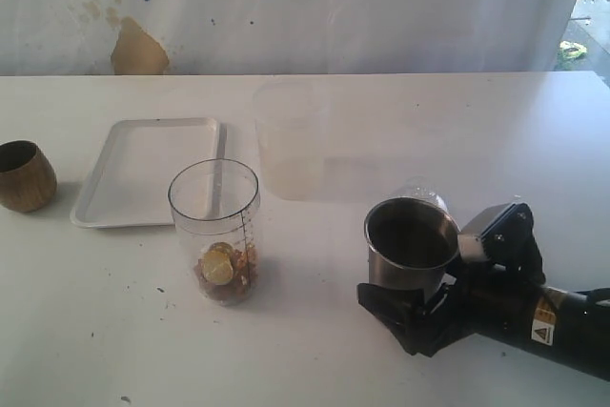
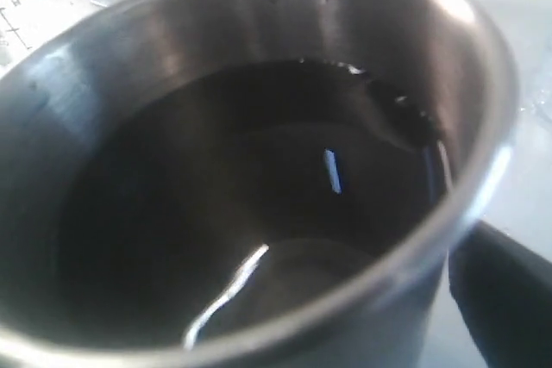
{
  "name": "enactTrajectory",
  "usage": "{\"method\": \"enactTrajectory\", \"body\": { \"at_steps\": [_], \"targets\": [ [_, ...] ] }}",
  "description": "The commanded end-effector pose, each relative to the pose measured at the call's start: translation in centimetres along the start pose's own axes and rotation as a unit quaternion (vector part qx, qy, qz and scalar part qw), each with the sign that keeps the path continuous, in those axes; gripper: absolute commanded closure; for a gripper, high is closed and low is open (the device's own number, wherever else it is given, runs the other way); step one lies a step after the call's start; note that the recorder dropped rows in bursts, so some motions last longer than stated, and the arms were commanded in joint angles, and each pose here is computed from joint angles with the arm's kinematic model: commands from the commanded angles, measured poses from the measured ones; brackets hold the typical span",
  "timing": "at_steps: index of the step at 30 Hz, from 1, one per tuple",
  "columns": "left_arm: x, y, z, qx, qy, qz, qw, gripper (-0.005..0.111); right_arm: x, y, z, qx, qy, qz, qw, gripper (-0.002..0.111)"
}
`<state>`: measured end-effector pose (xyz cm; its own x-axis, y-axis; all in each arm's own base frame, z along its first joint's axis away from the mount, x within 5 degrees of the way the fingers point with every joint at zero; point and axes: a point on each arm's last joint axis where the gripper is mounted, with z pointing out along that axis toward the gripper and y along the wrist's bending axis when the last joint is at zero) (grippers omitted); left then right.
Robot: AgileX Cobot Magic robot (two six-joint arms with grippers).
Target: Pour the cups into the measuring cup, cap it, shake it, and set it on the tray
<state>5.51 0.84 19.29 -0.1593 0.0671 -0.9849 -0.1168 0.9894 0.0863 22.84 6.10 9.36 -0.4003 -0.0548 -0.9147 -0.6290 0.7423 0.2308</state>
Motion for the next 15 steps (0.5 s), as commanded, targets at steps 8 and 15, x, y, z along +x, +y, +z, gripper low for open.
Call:
{"method": "enactTrajectory", "body": {
  "at_steps": [8, 15],
  "targets": [
    [0.13, -0.02, 0.0, 0.0, 0.0, 0.0, 1.0, 0.106, -0.34, 0.81, 0.8, -0.024, -0.008, -0.047, 0.999, 0.003],
    [0.13, -0.02, 0.0, 0.0, 0.0, 0.0, 1.0, 0.106, -0.41, 0.61, 0.83, -0.011, -0.011, -0.047, 0.999, 0.003]
  ]
}}
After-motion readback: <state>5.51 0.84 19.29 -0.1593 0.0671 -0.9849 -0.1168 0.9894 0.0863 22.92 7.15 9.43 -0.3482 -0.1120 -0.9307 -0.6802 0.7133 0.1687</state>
